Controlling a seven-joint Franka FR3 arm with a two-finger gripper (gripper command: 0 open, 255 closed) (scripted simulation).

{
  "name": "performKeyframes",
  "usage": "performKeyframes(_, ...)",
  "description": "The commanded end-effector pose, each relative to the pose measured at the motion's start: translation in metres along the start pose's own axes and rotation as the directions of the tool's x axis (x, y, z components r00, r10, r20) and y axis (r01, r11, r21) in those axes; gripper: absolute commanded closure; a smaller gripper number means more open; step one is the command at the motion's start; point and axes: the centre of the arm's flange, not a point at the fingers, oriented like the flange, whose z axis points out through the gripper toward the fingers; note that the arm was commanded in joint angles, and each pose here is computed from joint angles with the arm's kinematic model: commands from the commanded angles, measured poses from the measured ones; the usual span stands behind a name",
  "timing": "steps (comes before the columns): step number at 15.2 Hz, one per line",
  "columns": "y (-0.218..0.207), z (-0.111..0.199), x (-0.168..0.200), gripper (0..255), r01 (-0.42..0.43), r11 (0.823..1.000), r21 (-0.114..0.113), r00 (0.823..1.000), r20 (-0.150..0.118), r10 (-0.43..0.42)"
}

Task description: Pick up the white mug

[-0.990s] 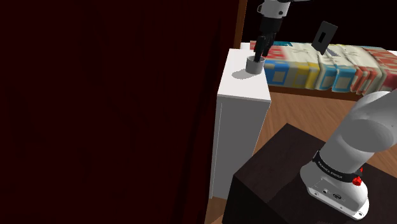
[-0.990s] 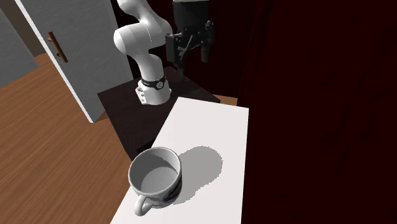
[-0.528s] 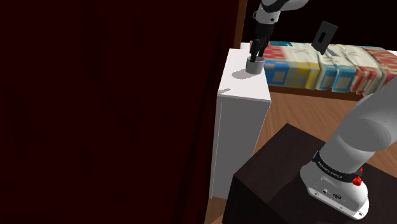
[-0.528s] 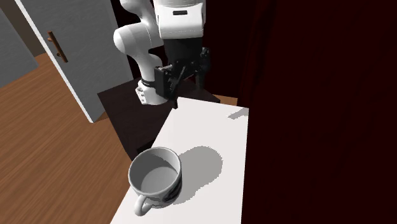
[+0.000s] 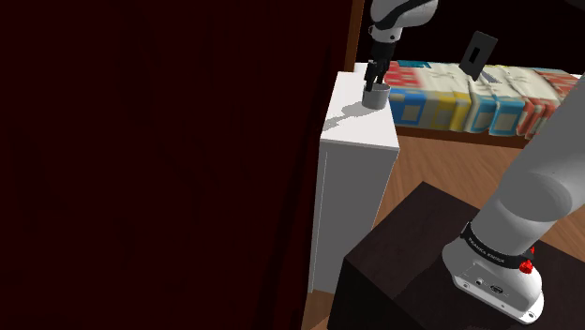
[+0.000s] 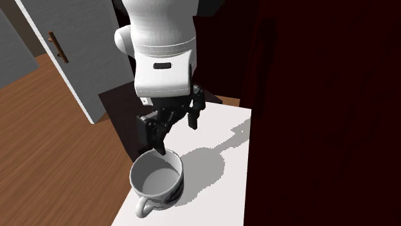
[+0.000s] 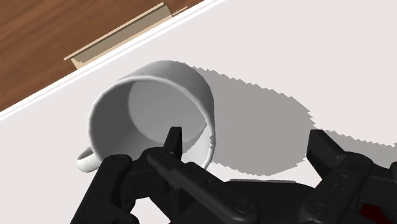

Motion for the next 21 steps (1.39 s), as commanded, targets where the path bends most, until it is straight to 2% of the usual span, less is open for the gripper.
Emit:
performKeyframes(1,0.023,0.012,0.013,0,-0.001,1.000,-0.007,1.000,0.000,0.001)
performKeyframes(9,0.021,0.052,0.012,0,-0.001,1.000,-0.007,1.000,0.000,0.001)
performKeyframes(11,0.021,0.052,0.012,0,-0.001,1.000,-0.007,1.000,0.000,0.001)
performKeyframes(12,0.021,0.053,0.012,255,-0.001,1.000,-0.007,1.000,0.000,0.001)
performKeyframes(21,0.021,0.052,0.012,255,-0.001,1.000,-0.007,1.000,0.000,0.001)
